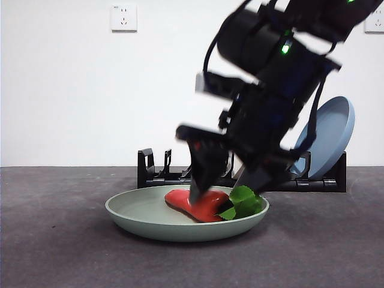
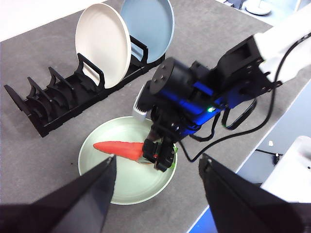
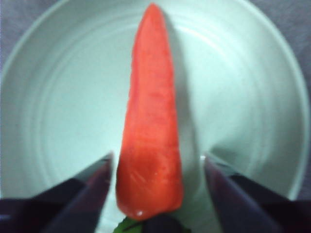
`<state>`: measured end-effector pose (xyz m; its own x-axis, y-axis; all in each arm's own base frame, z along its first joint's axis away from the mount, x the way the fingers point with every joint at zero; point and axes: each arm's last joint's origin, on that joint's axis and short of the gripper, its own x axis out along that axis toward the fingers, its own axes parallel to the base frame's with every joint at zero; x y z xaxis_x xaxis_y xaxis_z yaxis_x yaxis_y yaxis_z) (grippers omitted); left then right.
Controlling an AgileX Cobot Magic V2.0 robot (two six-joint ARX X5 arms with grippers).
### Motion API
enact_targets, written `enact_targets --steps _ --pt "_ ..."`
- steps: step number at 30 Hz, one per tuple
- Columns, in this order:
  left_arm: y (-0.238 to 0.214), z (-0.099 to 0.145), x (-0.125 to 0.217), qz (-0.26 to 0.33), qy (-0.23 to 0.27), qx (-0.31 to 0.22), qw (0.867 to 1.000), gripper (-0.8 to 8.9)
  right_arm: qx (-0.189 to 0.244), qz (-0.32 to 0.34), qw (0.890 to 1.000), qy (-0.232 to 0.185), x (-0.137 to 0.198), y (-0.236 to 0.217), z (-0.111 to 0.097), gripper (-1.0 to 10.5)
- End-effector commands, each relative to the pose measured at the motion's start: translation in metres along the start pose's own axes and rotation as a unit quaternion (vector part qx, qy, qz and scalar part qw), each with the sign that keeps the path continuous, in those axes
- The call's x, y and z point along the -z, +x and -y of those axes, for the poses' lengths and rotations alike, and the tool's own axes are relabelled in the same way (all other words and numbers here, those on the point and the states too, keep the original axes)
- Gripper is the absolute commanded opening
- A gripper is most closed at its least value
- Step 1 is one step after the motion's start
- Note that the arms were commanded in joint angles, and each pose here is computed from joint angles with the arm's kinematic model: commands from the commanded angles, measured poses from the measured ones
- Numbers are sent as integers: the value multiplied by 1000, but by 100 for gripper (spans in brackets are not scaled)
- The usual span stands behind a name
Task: Take the green plate from the plate rack,put the plate on the table,take the carrot from the table,put the carrot in the plate
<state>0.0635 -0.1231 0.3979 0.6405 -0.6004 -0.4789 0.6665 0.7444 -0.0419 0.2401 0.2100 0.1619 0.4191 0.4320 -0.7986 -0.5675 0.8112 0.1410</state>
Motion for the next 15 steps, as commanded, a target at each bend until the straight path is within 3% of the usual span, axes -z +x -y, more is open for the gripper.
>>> enact_targets --steps 1,8,15 --pt "0 0 1 1 -2 0 1000 292 -5 24 1000 2 -5 -21 -3 569" --pt "0 0 1 0 -2 0 1000 291 -8 37 999 1 -1 -95 -6 567" --pt "0 -1 6 -26 8 -6 1000 283 -29 9 1000 2 41 -185 -5 563"
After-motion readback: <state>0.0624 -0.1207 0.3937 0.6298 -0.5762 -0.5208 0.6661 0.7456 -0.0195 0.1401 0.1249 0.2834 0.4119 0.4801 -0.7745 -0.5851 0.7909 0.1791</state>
